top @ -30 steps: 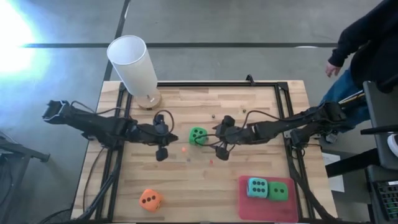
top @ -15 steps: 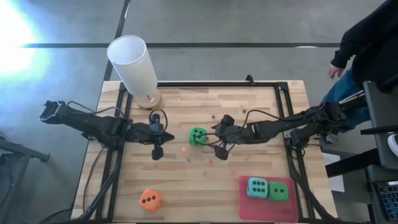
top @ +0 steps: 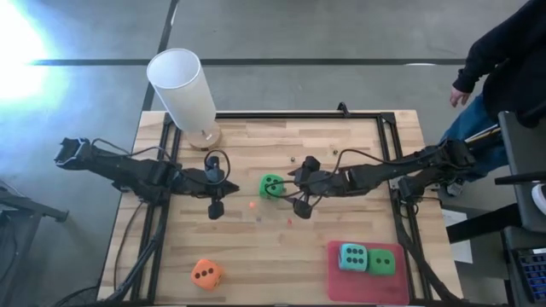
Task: Pick & Place Dice
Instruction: Put the large green die into the bin
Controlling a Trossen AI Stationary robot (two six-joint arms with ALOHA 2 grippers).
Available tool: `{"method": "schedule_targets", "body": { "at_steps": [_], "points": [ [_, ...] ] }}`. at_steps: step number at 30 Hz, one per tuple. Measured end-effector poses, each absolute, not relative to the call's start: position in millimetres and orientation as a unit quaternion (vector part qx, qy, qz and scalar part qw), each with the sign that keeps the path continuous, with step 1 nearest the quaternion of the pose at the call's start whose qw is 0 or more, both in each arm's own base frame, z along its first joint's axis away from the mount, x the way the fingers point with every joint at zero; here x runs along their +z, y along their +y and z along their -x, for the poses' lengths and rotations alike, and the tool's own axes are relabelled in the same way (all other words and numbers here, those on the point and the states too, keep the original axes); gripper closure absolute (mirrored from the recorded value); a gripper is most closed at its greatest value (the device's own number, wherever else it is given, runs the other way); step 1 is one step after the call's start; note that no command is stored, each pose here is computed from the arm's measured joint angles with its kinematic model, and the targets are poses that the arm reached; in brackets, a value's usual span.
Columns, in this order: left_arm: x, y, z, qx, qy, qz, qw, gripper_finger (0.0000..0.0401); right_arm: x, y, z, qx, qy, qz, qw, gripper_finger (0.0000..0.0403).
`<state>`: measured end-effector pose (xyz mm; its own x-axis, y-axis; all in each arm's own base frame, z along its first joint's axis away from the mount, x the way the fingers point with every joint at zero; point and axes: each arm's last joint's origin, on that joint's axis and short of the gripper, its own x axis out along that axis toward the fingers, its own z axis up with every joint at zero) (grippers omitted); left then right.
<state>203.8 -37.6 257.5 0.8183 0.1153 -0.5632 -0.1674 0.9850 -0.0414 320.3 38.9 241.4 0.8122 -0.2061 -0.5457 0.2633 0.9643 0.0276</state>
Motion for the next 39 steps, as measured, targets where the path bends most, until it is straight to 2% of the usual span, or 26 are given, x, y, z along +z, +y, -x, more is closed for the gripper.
{"method": "schedule_targets", "body": {
  "at_steps": [10,17,22,32,39],
  "points": [
    [257.5,-37.6,-203.8,0.074,0.293,0.045,0.952,0.0365,246.3,39.4,-322.2,-0.119,0.274,-0.055,0.953,0.0003],
    [257.5,-37.6,-203.8,0.074,0.293,0.045,0.952,0.0365,250.5,43.0,-324.3,-0.063,0.278,-0.079,0.955,0.0003],
    [257.4,-37.6,-203.8,0.074,0.293,0.045,0.952,0.0365,252.5,43.3,-324.5,-0.065,0.281,-0.091,0.953,0.0003],
    [257.4,-37.6,-203.8,0.074,0.293,0.045,0.952,0.0365,255.5,34.1,-337.5,-0.067,0.324,-0.095,0.939,0.0003],
    [257.2,-37.6,-203.8,0.074,0.294,0.045,0.952,0.0365,244.7,21.3,-360.3,-0.088,0.408,-0.091,0.904,0.0003]
  ]
}}
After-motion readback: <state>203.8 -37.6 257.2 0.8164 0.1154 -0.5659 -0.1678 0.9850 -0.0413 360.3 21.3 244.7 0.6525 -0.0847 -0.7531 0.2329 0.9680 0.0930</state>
